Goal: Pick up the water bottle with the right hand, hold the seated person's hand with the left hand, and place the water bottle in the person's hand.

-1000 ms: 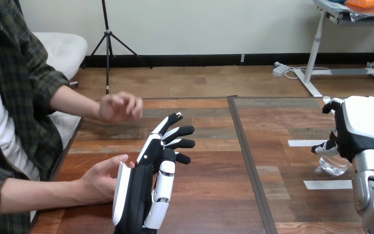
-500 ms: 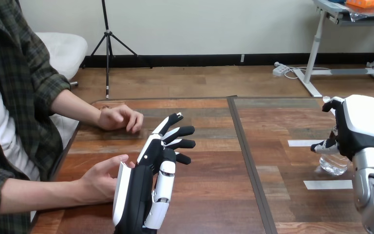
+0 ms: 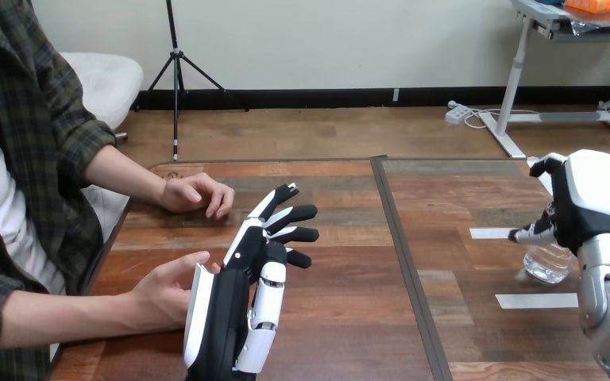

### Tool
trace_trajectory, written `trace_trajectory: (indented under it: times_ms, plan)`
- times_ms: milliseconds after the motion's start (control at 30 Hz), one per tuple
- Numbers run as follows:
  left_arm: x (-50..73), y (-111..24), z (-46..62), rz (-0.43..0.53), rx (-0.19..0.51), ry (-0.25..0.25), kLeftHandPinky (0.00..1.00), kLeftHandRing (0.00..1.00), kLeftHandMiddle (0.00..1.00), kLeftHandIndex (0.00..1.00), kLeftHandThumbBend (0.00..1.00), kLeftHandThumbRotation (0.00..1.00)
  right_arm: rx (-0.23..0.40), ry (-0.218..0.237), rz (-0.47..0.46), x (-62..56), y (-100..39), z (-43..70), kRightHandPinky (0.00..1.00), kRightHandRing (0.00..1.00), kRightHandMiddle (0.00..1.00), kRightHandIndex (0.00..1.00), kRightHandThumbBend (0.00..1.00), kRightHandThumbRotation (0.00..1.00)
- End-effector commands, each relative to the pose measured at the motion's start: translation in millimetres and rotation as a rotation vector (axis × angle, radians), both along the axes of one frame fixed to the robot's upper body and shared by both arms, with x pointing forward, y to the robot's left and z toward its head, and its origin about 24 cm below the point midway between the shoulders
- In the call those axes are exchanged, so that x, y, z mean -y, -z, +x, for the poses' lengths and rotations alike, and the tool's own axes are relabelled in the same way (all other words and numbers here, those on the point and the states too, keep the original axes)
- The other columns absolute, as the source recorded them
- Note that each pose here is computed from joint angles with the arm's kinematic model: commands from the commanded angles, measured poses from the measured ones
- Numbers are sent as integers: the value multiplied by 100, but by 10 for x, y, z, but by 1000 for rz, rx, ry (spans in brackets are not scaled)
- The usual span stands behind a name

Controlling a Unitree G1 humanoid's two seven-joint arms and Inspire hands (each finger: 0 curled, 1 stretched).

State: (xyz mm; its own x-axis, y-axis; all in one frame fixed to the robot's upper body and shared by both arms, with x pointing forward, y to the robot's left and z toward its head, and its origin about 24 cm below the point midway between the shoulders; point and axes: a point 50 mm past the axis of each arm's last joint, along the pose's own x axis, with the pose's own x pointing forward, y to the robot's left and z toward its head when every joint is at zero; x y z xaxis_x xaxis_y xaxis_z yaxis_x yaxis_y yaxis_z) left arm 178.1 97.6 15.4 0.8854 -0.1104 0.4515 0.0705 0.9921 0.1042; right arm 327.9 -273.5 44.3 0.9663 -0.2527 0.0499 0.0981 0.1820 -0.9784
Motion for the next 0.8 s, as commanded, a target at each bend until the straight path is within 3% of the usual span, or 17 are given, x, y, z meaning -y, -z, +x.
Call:
trace_trajectory:
  times_ms: [0,267,767]
  plan:
    - [15,-100,78,-9,54,9,54,69,76,85,10,100,39,-16,15,15,-148,98,76,81,79,71,79,0]
    - [18,-105,74,-10,57,10,54,69,76,85,10,100,45,-44,99,1,-128,86,69,76,77,71,77,0]
    - [16,-107,80,-3,64,12,54,69,76,86,10,100,7,-54,151,-52,-83,90,61,70,76,72,75,0]
